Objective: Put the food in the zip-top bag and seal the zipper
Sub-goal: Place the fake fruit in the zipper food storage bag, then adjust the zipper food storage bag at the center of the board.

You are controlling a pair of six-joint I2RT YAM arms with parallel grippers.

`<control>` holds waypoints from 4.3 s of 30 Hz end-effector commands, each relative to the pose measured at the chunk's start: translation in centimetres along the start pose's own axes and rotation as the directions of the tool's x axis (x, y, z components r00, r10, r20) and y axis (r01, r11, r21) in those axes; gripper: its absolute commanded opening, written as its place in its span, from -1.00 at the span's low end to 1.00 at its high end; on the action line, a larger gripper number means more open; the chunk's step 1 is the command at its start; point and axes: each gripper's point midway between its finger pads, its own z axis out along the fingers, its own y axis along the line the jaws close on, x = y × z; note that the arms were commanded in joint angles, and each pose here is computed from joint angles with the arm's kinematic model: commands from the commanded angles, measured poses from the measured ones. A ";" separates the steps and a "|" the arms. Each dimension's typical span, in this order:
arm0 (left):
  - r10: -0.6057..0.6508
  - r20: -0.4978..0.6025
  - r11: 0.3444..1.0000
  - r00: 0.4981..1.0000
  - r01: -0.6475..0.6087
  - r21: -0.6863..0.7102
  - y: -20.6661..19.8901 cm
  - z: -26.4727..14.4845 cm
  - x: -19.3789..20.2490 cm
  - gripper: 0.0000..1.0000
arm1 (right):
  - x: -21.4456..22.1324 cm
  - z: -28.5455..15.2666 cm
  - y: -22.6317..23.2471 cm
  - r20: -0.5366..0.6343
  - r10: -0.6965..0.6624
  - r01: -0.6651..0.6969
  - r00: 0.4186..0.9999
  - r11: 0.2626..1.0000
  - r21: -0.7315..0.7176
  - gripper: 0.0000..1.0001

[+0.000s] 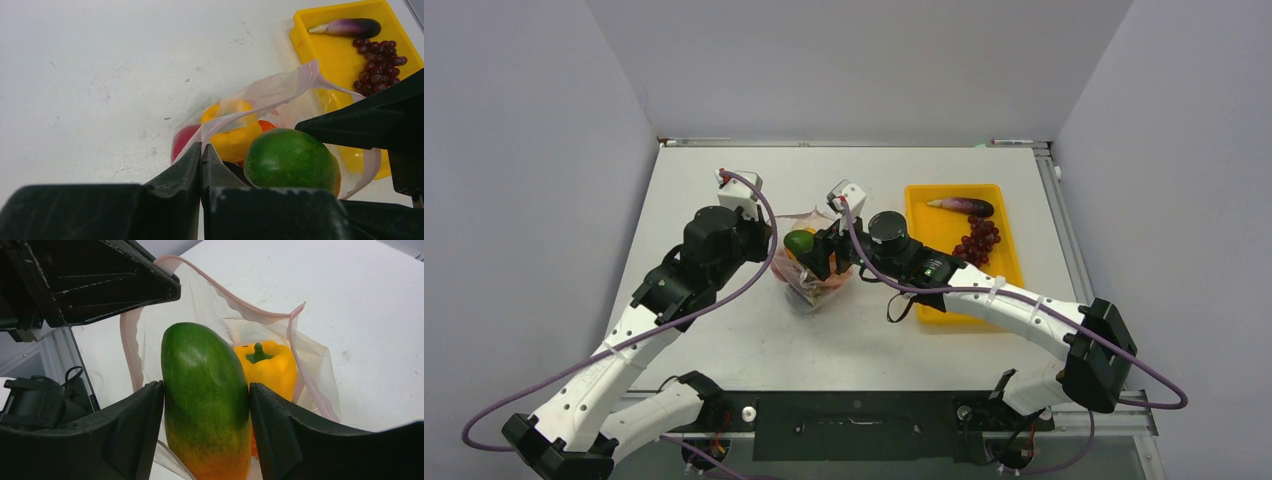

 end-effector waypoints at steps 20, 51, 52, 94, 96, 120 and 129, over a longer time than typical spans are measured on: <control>-0.009 0.070 1.000 0.998 0.008 0.015 -0.3 -0.7 -2.5 -1.00 | -9.5 -6.4 0.8 0.201 -0.012 -0.006 0.979 0.996 0.089 0.55; -0.016 0.079 1.000 0.997 0.015 0.017 -0.4 -1.5 -3.3 -1.00 | -6.5 -2.1 -4.3 -0.044 0.106 -0.077 0.993 0.899 0.431 -0.89; -0.021 0.087 1.000 0.996 0.020 0.014 -0.3 -2.0 -3.9 -1.00 | -7.4 -2.4 -4.1 -0.027 0.094 -0.073 0.995 0.900 0.430 -0.89; -0.063 0.057 0.997 0.996 0.065 -0.033 0.1 -3.0 -5.2 -1.00 | -9.9 -5.8 -6.1 0.049 -0.018 -0.012 0.999 0.837 0.547 -0.89; -0.066 0.054 0.997 0.996 0.068 -0.023 0.0 -2.6 -4.5 -1.00 | -8.7 -5.5 -6.5 0.029 -0.013 -0.005 0.999 0.832 0.555 -0.89; -0.046 0.060 0.997 0.997 0.042 0.066 -1.2 -1.7 -2.7 -1.00 | -7.8 -5.9 -6.7 0.034 0.028 -0.041 0.999 0.844 0.534 -0.16; -0.037 0.037 0.996 0.999 0.034 0.081 -1.4 -1.2 -1.6 -1.00 | -10.8 -10.7 -8.0 0.167 0.026 -0.124 0.986 0.786 0.606 0.24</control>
